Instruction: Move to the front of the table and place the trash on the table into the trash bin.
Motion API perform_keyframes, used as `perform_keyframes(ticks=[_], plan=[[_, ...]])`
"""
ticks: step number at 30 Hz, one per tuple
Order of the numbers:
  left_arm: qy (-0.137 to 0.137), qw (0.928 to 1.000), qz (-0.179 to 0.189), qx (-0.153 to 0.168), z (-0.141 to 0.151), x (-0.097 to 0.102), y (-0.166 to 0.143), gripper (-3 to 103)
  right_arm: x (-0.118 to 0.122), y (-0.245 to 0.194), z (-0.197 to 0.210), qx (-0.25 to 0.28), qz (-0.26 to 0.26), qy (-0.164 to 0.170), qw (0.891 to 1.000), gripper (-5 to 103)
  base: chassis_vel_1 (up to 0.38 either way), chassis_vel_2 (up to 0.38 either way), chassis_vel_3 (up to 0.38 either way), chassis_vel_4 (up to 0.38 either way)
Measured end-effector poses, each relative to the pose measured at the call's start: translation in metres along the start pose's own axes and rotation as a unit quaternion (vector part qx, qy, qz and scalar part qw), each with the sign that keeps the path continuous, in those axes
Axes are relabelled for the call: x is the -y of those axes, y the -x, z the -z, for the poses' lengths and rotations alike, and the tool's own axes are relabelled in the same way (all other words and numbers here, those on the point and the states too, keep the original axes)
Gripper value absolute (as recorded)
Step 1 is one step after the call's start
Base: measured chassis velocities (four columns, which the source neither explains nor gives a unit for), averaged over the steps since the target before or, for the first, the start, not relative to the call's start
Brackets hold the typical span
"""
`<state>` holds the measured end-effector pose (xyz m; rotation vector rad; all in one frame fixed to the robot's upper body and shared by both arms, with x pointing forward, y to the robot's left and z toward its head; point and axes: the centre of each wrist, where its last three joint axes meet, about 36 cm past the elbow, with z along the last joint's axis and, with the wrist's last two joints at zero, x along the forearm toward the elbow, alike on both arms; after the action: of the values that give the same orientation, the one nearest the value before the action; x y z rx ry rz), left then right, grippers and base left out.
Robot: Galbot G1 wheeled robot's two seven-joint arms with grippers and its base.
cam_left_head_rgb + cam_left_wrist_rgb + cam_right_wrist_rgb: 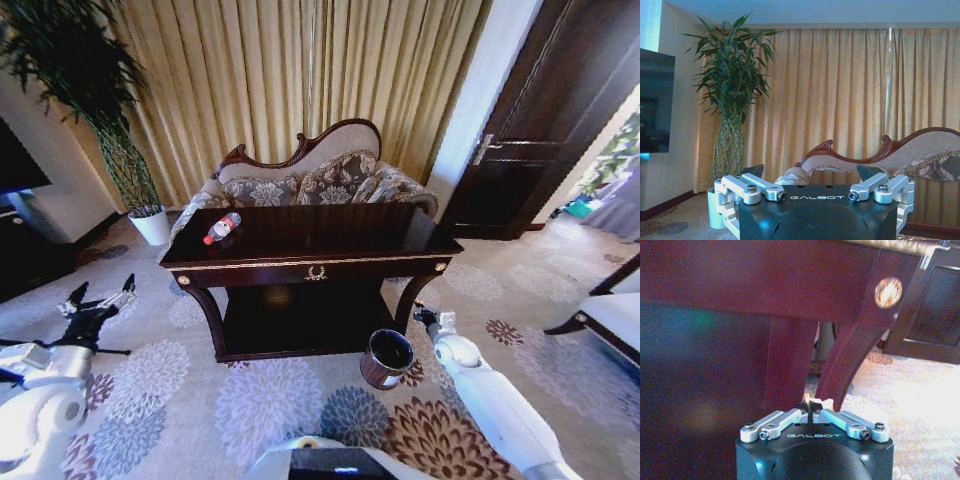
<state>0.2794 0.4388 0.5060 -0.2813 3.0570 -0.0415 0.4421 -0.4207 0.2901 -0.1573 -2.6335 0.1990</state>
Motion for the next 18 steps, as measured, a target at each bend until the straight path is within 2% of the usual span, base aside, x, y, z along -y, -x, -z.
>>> perform_keyframes(ticks=[8,18], plan=[[0.001,1.0,-0.002,-0.001,0.0,0.002,-0.002,100,0.003,0.019,-0.037,-0.024,-0.002,-0.015,1.0,0,0.0,0.0,0.0,0.0],[0.005,1.0,-0.002,-0.003,0.003,0.003,-0.006,100,-0.012,0.028,-0.069,-0.051,0.004,-0.015,0.999,0,0.0,0.0,0.0,0.0]])
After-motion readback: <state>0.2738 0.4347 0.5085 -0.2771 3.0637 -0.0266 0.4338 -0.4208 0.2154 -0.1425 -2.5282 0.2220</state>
